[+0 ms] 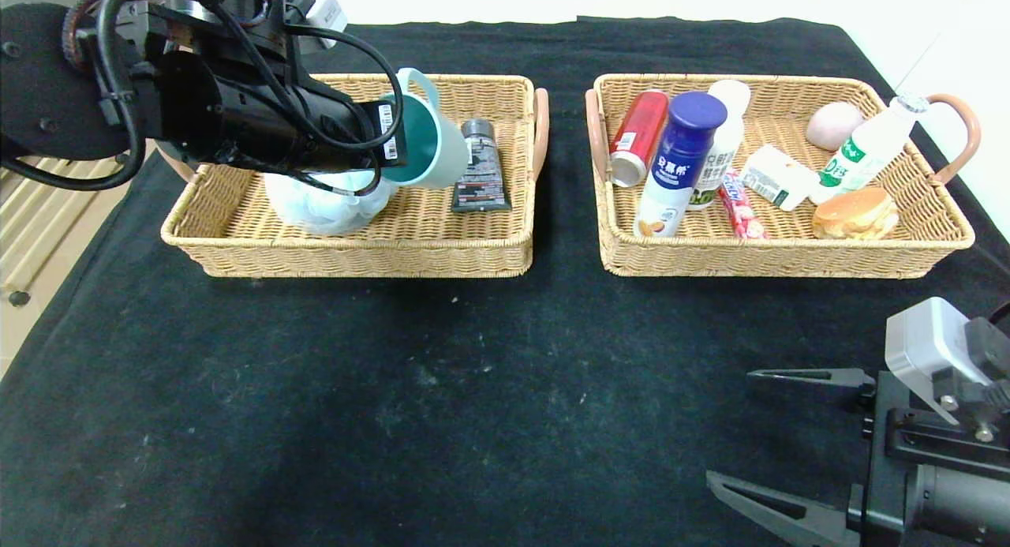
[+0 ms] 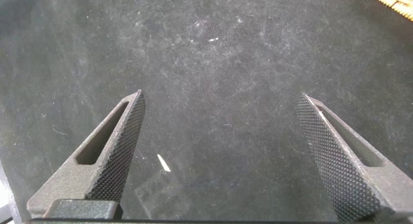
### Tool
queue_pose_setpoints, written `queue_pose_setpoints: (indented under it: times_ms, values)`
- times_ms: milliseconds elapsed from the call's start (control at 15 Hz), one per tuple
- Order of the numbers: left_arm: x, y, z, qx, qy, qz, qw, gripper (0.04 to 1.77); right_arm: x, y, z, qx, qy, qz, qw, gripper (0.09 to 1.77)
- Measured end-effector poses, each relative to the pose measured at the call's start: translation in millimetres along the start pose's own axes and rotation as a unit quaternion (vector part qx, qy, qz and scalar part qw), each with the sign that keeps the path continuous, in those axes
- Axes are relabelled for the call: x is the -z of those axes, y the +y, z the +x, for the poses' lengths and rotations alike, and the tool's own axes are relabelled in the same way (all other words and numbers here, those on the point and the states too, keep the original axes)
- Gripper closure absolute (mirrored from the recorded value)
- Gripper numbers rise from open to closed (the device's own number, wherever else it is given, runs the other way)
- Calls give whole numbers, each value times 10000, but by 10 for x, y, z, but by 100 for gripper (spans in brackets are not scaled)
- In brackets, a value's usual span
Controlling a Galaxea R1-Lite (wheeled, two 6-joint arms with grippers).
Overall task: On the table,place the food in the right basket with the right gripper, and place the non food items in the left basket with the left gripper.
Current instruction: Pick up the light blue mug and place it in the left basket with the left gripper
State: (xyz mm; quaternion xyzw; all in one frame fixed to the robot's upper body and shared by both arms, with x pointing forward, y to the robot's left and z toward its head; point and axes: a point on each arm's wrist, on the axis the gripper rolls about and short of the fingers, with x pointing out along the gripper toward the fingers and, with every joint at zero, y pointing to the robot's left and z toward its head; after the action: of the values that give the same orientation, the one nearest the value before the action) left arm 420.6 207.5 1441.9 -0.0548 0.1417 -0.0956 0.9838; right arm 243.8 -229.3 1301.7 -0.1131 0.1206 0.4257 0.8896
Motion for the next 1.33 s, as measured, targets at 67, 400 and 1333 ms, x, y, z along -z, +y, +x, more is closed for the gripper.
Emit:
queue_pose_setpoints:
  times_ms: [67, 400, 1333]
  values:
    - [2, 1, 40, 2, -75, 1, 10000, 163, -1, 0, -1, 0, -2, 2, 10000, 15]
    - [94, 1, 159, -83, -10, 96, 9999, 163, 0, 1, -1, 0, -1, -6, 10000, 15]
    - [198, -26, 110, -142, 166, 142, 9997, 49, 11, 1, 6, -6, 28, 1, 10000, 15]
